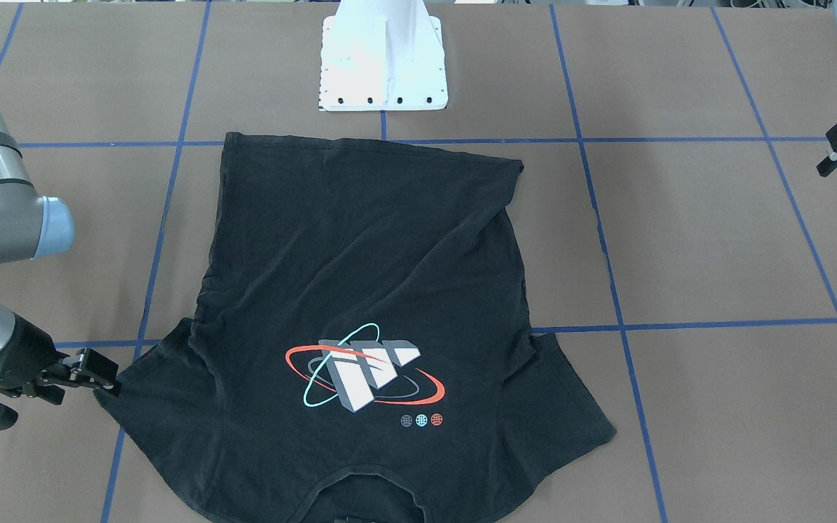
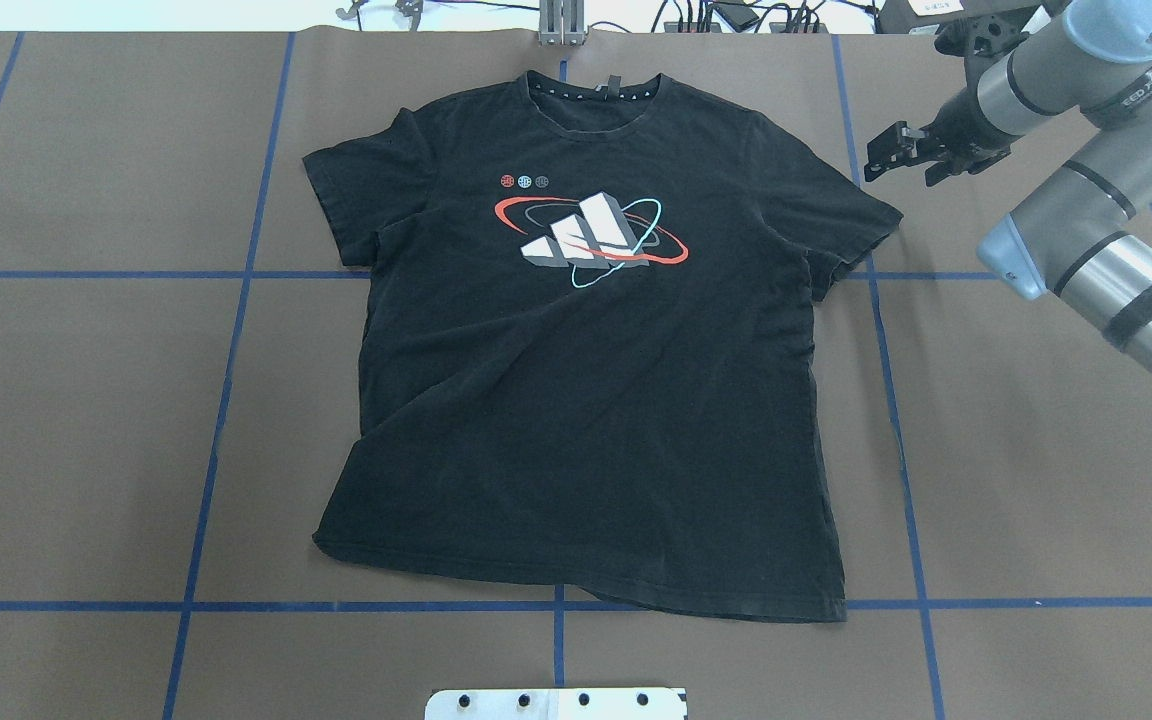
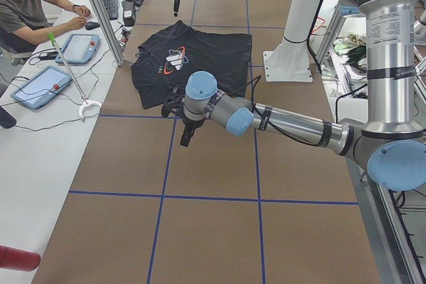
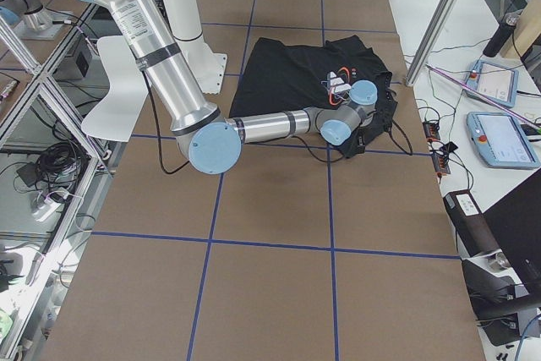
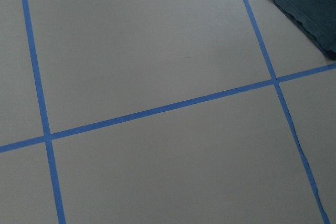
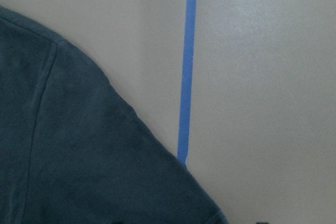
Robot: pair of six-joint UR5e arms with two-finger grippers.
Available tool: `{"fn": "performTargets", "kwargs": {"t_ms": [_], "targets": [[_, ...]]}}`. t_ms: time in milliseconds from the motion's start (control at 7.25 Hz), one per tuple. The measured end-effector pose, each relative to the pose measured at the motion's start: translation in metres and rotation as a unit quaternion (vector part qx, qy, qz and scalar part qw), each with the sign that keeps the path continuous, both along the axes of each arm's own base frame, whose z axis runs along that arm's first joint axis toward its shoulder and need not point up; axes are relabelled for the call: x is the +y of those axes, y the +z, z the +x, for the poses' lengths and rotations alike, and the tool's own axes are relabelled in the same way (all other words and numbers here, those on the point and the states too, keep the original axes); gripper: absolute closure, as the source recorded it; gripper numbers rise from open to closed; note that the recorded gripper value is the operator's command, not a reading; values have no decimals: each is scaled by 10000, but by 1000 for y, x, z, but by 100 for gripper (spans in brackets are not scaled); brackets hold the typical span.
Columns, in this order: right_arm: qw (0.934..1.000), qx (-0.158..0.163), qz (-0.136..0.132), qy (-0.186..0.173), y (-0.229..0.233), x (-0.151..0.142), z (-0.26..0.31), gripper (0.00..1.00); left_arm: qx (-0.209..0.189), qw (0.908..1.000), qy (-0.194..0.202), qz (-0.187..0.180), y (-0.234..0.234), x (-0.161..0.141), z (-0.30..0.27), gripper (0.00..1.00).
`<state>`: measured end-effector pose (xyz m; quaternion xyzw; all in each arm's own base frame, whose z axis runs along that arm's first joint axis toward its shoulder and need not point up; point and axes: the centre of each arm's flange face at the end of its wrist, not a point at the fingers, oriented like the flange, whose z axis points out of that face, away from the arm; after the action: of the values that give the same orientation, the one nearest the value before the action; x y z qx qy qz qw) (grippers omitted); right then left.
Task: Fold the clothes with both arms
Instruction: 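Move the right gripper to the shirt's sleeve nearest it and grasp it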
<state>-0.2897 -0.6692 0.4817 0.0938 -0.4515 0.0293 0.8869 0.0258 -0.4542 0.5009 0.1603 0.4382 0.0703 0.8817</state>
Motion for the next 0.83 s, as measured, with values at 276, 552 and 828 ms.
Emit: {"fn": "performTargets", "kwargs": {"t_ms": [276, 552, 828], "targets": [[9999, 82, -149, -6, 20, 2, -6, 15, 5, 10000, -3, 16, -2, 0, 0, 0], [9996, 129, -223, -87, 28, 7, -18, 25, 9, 10000, -4, 34, -4, 1, 0, 0], [9994, 158, -261, -135, 34, 12, -26, 50, 12, 10000, -6, 44, -5, 1, 0, 0]]}}
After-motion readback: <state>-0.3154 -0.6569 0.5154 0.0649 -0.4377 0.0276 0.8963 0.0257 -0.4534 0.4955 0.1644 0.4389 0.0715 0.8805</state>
